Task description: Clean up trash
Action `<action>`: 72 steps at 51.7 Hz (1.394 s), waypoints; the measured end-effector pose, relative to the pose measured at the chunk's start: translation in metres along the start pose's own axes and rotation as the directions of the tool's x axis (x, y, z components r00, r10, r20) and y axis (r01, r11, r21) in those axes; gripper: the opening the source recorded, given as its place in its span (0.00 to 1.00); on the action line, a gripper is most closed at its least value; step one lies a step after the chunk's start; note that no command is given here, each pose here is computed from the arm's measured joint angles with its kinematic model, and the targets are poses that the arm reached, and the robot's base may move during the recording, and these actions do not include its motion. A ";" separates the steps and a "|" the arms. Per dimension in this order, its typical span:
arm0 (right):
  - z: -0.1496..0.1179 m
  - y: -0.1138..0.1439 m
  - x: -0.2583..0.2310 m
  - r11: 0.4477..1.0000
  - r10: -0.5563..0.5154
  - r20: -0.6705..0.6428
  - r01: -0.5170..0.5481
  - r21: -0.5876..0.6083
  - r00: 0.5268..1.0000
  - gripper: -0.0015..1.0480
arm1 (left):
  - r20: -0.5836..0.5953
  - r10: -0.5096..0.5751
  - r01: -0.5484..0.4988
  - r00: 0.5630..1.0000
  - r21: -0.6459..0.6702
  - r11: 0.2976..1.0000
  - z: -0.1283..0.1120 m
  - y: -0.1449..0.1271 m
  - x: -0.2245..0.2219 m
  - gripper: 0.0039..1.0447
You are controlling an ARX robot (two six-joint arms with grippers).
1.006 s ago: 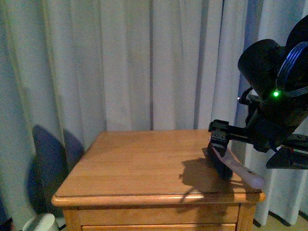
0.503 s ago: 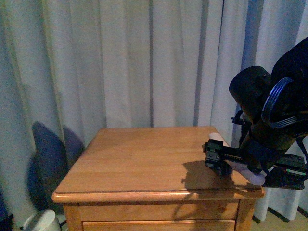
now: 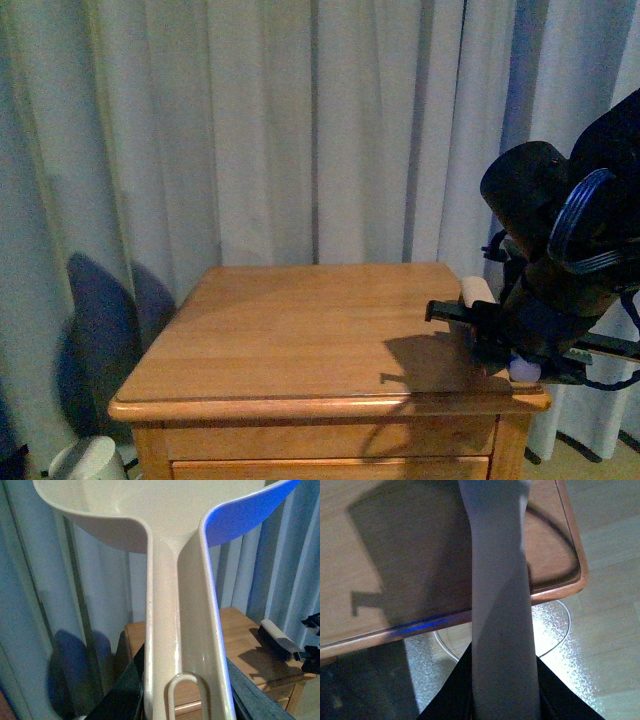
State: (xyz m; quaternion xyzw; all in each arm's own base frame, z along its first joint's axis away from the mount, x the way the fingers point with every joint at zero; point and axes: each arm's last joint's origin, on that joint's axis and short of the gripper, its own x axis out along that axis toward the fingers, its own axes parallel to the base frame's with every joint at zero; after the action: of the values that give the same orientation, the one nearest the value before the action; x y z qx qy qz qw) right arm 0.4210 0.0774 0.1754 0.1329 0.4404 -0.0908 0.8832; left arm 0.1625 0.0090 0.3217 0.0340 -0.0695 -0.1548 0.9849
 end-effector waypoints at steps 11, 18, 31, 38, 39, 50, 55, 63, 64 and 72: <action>0.002 -0.003 -0.011 1.000 0.006 0.044 -0.005 -0.029 0.999 0.19 | 0.000 0.000 0.000 1.000 0.000 1.000 0.000 0.000 0.000 0.25; 0.007 -0.002 -0.029 0.997 -0.008 0.154 0.020 -0.074 0.988 0.19 | 0.000 0.000 0.000 1.000 0.000 1.000 0.000 0.000 0.000 0.25; 0.011 -0.006 -0.104 0.988 0.011 0.439 0.058 -0.144 0.899 0.19 | 0.000 0.000 0.000 1.000 0.000 1.000 0.000 0.000 0.000 0.25; -0.002 -0.013 -0.143 0.982 0.023 0.557 0.084 -0.167 0.830 0.19 | 0.000 0.000 0.000 1.000 0.000 1.000 0.000 0.000 0.000 0.25; -0.006 -0.015 -0.149 0.981 0.025 0.577 0.091 -0.171 0.816 0.19 | 0.000 0.000 0.000 1.000 0.000 1.000 0.000 0.000 0.000 0.25; -0.048 -0.030 -0.199 0.968 0.049 0.704 0.139 -0.207 0.709 0.19 | 0.000 0.000 0.000 1.000 0.000 1.000 0.000 0.000 0.000 0.25; -0.070 -0.039 -0.214 0.968 0.062 0.723 0.136 -0.213 0.688 0.19 | 0.000 0.000 0.000 1.000 0.000 1.000 0.000 0.000 0.000 0.25; -0.105 -0.056 -0.225 0.968 0.031 0.749 0.167 -0.188 0.662 0.19 | 0.000 0.000 0.000 1.000 0.000 1.000 0.000 0.000 0.000 0.25; -0.110 -0.058 -0.226 0.968 0.023 0.752 0.173 -0.182 0.659 0.19 | 0.000 0.000 0.000 1.000 0.000 1.000 0.000 0.000 0.000 0.25; -0.142 -0.069 -0.230 0.967 0.005 0.755 0.191 -0.172 0.656 0.19 | 0.000 0.000 0.000 1.000 0.000 1.000 0.000 0.000 0.000 0.25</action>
State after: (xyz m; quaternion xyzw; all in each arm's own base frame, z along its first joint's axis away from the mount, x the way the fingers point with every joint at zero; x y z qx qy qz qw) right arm 0.1581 0.0668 0.2669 -0.0448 0.0513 -0.1299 0.9892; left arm 0.1625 0.0090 0.3217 0.0340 -0.0695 -0.1548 0.9849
